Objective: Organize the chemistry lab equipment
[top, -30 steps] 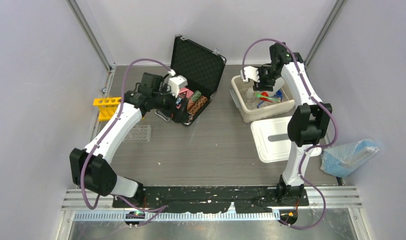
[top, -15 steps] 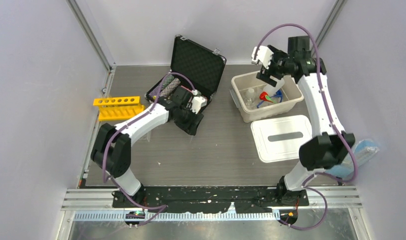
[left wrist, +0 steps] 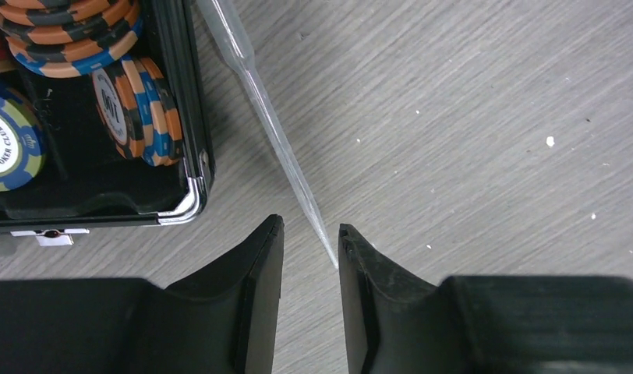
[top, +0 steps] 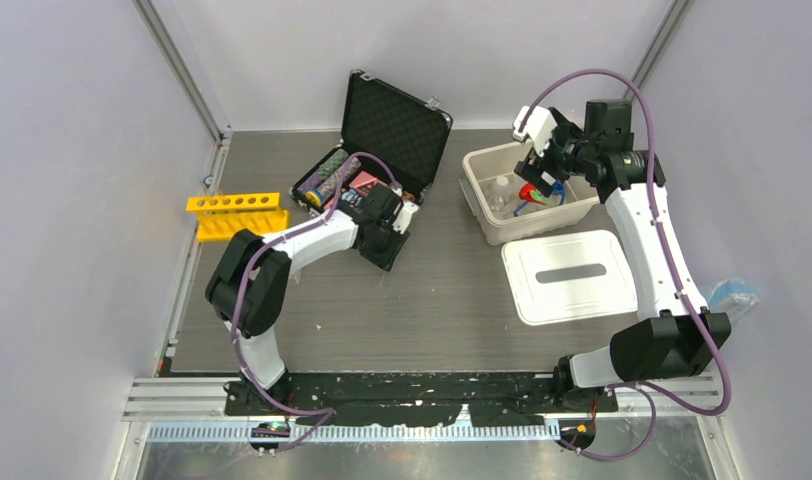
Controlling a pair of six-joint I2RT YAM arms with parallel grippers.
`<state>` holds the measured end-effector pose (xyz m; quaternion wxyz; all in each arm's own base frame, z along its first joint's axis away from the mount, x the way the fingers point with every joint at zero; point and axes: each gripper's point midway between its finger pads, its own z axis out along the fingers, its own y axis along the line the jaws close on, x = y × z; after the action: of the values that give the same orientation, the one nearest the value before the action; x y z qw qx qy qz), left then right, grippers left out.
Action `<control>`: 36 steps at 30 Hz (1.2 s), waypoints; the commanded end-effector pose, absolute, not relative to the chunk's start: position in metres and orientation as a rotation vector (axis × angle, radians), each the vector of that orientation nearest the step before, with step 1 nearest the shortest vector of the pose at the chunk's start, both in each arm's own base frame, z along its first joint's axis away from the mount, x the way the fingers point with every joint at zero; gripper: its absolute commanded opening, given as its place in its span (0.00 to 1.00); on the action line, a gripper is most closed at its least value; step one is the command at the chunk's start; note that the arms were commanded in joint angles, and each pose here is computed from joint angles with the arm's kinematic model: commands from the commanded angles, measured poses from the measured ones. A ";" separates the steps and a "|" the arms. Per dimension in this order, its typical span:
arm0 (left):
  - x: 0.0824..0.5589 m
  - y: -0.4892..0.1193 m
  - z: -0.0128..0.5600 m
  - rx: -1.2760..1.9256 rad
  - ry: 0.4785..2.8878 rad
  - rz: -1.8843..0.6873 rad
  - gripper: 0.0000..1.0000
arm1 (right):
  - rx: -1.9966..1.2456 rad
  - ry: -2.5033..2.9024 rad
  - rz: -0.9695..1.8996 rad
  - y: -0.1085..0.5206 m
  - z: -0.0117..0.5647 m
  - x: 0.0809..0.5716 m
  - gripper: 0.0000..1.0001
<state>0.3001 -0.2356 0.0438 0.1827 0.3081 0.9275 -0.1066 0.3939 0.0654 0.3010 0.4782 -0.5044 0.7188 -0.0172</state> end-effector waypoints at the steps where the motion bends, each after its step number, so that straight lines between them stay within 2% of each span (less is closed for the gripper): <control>1: 0.320 -0.243 0.046 0.818 2.557 -0.249 0.32 | -1.164 1.689 -0.053 0.068 0.330 0.389 0.87; 11: 0.316 -0.251 0.021 0.839 2.613 -0.248 0.26 | -1.149 1.700 -0.048 0.067 0.329 0.377 0.87; 16: 0.313 -0.260 0.030 0.852 2.611 -0.295 0.00 | -1.095 1.700 -0.007 0.072 0.335 0.374 0.88; 17: 0.314 -0.264 0.039 0.843 2.597 -0.322 0.00 | -1.054 1.705 0.023 0.074 0.339 0.375 0.89; 20: 0.313 -0.279 0.084 0.811 2.512 -0.525 0.00 | -0.931 1.719 0.125 0.084 0.353 0.378 0.91; 24: 0.310 -0.297 0.184 0.713 2.237 -0.872 0.00 | -0.762 1.654 0.347 0.109 0.392 0.375 0.92; 27: 0.314 -0.301 0.256 0.665 2.002 -0.993 0.00 | -0.674 1.587 0.584 0.134 0.411 0.359 0.88; 28: 0.314 -0.303 0.279 0.661 1.929 -1.042 0.00 | -0.638 1.484 0.684 0.145 0.438 0.347 0.87; 29: 0.315 -0.306 0.303 0.661 1.855 -1.087 0.00 | -0.544 1.527 0.820 0.153 0.423 0.343 0.87; 30: 0.315 -0.308 0.323 0.659 1.789 -1.116 0.00 | -0.566 1.383 0.832 0.161 0.453 0.332 0.87; 33: 0.313 -0.316 0.383 0.651 1.579 -1.215 0.00 | -0.539 1.331 0.942 0.186 0.460 0.325 0.86; 36: 0.307 -0.325 0.412 0.647 1.481 -1.331 0.00 | -0.559 1.295 1.032 0.214 0.469 0.321 0.86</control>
<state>0.3200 -0.3052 0.3570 0.4899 0.2536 0.6966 -0.4587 0.3412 0.1770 0.4070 0.6164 -0.2432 0.6562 0.3611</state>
